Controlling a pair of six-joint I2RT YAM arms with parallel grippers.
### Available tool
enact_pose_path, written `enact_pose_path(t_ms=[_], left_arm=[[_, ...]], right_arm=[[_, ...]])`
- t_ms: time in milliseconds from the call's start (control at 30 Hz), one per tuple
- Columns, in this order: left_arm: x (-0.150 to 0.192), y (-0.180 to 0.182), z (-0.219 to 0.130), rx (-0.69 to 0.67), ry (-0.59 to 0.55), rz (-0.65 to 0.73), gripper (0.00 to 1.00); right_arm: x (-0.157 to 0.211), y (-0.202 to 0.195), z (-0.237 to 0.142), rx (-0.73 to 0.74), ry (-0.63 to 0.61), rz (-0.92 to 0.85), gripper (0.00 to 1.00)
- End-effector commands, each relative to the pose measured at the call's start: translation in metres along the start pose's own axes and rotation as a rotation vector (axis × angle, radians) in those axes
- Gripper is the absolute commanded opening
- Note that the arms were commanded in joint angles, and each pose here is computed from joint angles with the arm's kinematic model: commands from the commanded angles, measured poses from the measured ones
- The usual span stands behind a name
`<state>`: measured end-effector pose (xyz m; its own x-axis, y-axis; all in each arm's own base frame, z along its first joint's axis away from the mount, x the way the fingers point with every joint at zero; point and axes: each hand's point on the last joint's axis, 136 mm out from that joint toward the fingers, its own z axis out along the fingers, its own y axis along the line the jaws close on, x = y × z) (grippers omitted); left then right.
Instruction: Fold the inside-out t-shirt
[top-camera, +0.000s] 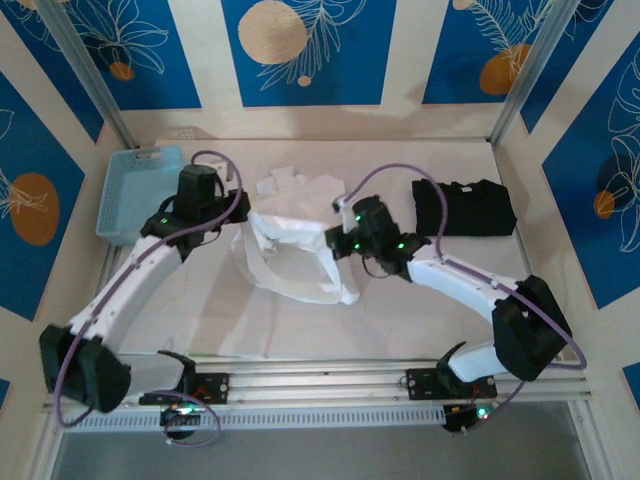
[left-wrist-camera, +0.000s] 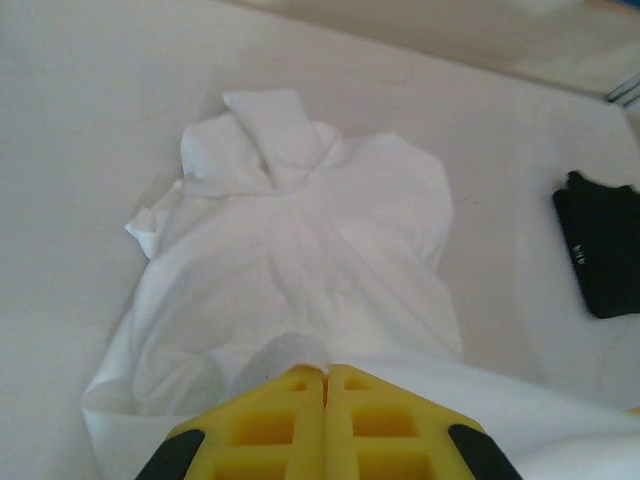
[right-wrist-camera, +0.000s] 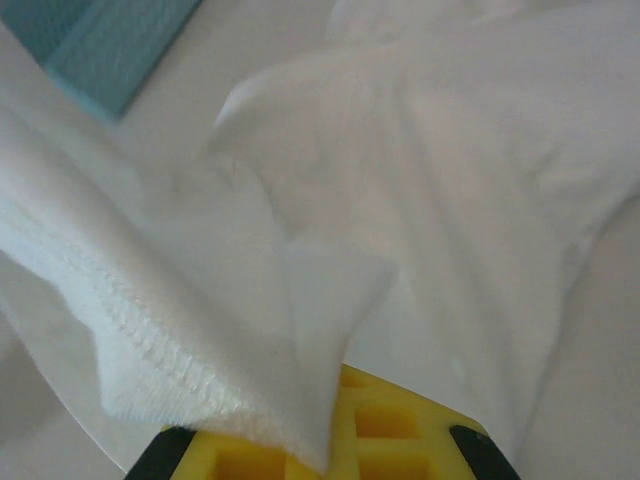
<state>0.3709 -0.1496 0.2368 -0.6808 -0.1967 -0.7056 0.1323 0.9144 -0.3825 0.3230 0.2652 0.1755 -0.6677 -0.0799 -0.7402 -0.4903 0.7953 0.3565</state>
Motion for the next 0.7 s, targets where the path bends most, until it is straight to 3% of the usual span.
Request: enact_pose_path(t_ms=[0,167,333,467,667], left_arm=[[-0.023,-0.008,0.031,0.013,-0.033,0.008,0.04],[-0.007,0.004,0.064,-0.048,0.087,0.054,0.31],[0.06,0.028,0.041,-0.065,0.152,0.049,0.61],[0.117,0.033,0.026,-0.013,0.223,0.025,0.7],[0.161,0.028,0.036,0.045,0.314,-0.007,0.62]], right_arm=[[-0.015,-0.005,-0.011,-0.064,0.032,0.221,0.0],[-0.033,-0.039,-0.002,-0.049,0.035,0.356,0.0],[-0.033,-0.06,0.005,-0.049,0.052,0.395,0.0],[-0.028,-0.07,0.007,-0.043,0.058,0.405,0.0],[-0.021,-0.077,0.007,-0.036,0.06,0.422,0.0]])
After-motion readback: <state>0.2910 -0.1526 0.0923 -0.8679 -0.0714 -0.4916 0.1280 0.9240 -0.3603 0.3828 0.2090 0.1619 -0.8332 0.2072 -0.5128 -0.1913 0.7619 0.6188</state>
